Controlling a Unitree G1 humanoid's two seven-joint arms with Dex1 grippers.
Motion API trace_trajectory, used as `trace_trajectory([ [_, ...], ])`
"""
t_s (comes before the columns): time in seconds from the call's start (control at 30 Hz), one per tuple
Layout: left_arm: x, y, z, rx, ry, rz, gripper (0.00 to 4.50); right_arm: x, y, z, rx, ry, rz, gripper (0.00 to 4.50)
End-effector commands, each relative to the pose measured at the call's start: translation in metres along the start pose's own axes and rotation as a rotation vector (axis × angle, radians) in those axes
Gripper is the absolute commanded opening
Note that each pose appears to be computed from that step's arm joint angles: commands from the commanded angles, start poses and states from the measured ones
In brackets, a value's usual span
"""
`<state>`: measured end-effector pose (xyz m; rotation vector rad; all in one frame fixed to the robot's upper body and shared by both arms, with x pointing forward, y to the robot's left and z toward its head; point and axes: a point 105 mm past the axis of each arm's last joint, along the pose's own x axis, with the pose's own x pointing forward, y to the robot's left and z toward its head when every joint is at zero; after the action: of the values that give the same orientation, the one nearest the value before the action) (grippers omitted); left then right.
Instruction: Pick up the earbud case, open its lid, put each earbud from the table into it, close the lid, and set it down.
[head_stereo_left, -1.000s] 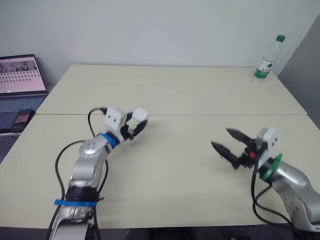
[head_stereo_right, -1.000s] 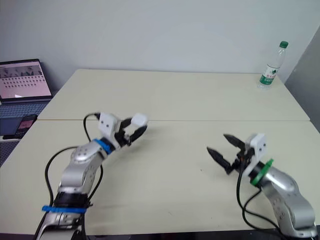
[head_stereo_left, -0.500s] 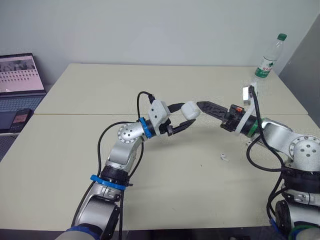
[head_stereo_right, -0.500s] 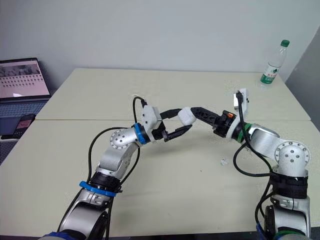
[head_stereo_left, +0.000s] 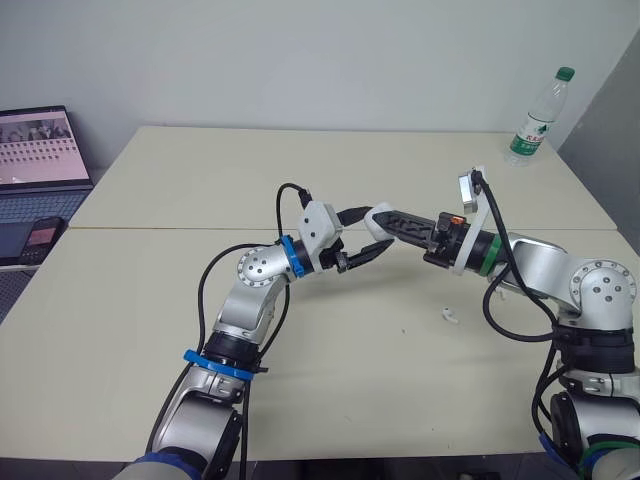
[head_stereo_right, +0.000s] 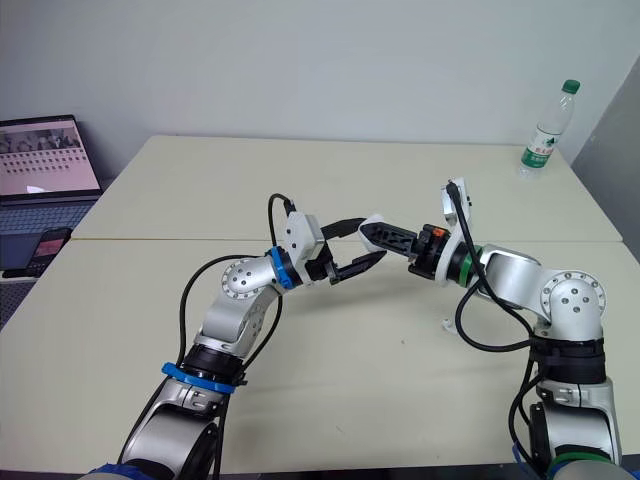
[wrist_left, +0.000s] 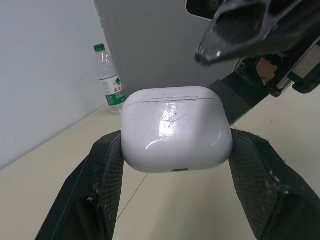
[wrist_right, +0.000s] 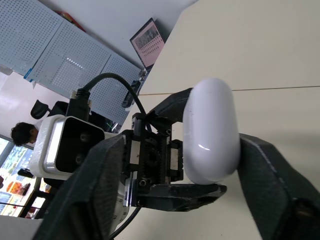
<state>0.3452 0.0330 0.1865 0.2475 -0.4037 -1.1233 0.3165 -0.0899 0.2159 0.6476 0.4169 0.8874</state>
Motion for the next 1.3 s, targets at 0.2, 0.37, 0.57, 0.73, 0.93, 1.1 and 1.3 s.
trace_trajectory([
  [0.2,0.004,0.001,0.009,-0.005,-0.022,-0.006,2.74,-0.002,0.014,0.008,-0.025,-0.021,0.053,0.75],
  [0.37,0.002,-0.001,0.009,-0.010,-0.011,-0.014,4.02,-0.005,0.010,0.008,-0.039,-0.016,0.042,0.75],
  [0.57,-0.017,-0.007,0.010,-0.168,0.013,-0.128,4.46,-0.027,-0.002,0.010,-0.167,0.038,0.052,0.75],
  [0.73,-0.042,-0.027,0.019,-0.448,0.089,-0.353,4.46,-0.046,-0.001,-0.014,-0.395,0.237,0.175,0.75],
  [0.93,-0.052,-0.042,0.027,-0.612,0.141,-0.486,4.46,-0.051,0.001,-0.035,-0.566,0.430,0.312,0.75],
  [1.1,-0.050,-0.050,0.025,-0.648,0.172,-0.517,4.46,-0.044,0.007,-0.043,-0.630,0.487,0.372,0.75],
  [1.3,-0.049,-0.054,0.020,-0.649,0.210,-0.540,4.46,-0.036,0.016,-0.043,-0.665,0.484,0.400,0.75],
])
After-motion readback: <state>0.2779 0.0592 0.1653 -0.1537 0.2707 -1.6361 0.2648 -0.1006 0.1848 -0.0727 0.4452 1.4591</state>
